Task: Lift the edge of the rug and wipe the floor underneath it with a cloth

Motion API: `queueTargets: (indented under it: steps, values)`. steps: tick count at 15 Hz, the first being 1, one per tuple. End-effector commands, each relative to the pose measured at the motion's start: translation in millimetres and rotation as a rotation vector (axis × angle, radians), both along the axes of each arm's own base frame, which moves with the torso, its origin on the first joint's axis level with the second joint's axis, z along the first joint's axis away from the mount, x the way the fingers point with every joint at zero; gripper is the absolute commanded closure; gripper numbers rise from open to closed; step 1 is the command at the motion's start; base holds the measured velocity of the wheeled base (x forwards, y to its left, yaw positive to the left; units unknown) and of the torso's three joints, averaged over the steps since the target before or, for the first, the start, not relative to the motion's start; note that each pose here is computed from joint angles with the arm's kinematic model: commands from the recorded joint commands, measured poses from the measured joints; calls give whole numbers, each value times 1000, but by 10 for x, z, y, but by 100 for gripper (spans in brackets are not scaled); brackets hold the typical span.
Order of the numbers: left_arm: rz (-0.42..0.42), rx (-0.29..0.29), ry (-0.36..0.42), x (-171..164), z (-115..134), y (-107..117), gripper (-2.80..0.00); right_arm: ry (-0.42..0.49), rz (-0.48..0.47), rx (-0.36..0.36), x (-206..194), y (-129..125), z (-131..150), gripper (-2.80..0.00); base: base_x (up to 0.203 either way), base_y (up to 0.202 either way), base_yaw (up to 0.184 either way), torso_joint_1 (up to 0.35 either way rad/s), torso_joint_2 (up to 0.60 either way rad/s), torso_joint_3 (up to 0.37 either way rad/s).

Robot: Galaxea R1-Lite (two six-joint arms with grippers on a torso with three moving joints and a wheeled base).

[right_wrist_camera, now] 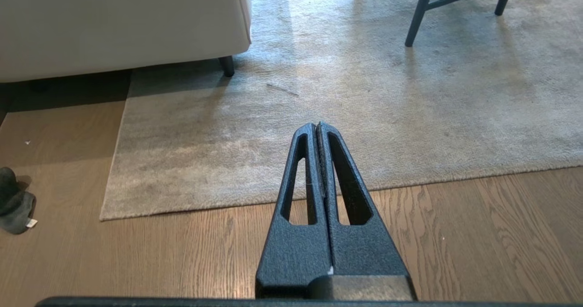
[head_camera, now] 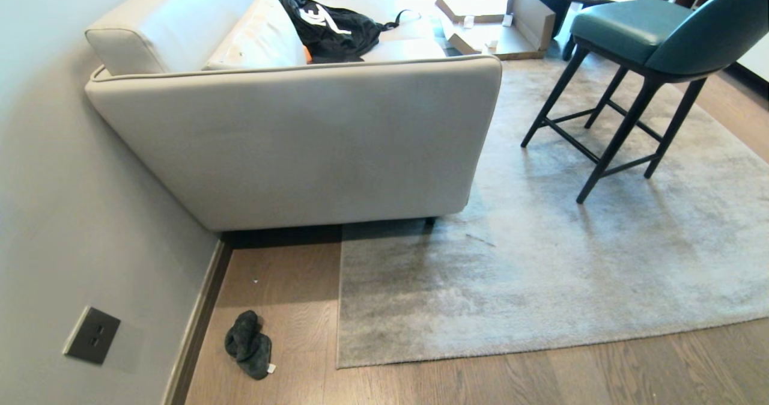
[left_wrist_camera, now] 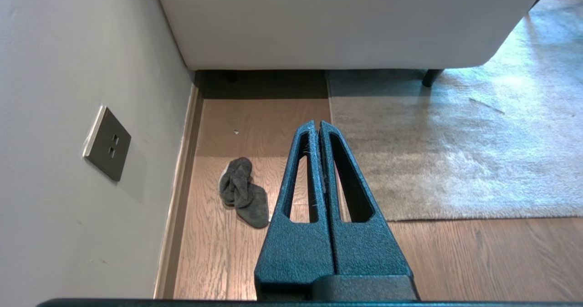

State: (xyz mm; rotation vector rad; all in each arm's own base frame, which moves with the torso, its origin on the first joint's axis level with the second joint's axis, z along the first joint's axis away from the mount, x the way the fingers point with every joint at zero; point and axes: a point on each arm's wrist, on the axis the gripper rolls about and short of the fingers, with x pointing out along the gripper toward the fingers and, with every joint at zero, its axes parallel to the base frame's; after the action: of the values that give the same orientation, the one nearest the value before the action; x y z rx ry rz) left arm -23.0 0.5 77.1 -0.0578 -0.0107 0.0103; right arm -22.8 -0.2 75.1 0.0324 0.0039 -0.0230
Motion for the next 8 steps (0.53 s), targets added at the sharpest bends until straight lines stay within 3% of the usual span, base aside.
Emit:
queueTargets:
  steps: [1, 3, 8]
  values:
    - [0, -1, 0, 0, 0, 0, 0, 0, 0, 0, 0, 0, -1, 0, 0, 0, 0, 0, 0, 0]
    - [2, -1, 0, 0, 0, 0, 0, 0, 1, 1, 0, 0, -1, 0, 0, 0, 0, -22, -186, -232]
    - [0, -1, 0, 0, 0, 0, 0, 0, 0, 0, 0, 0, -1, 0, 0, 0, 0, -16, -379, -401]
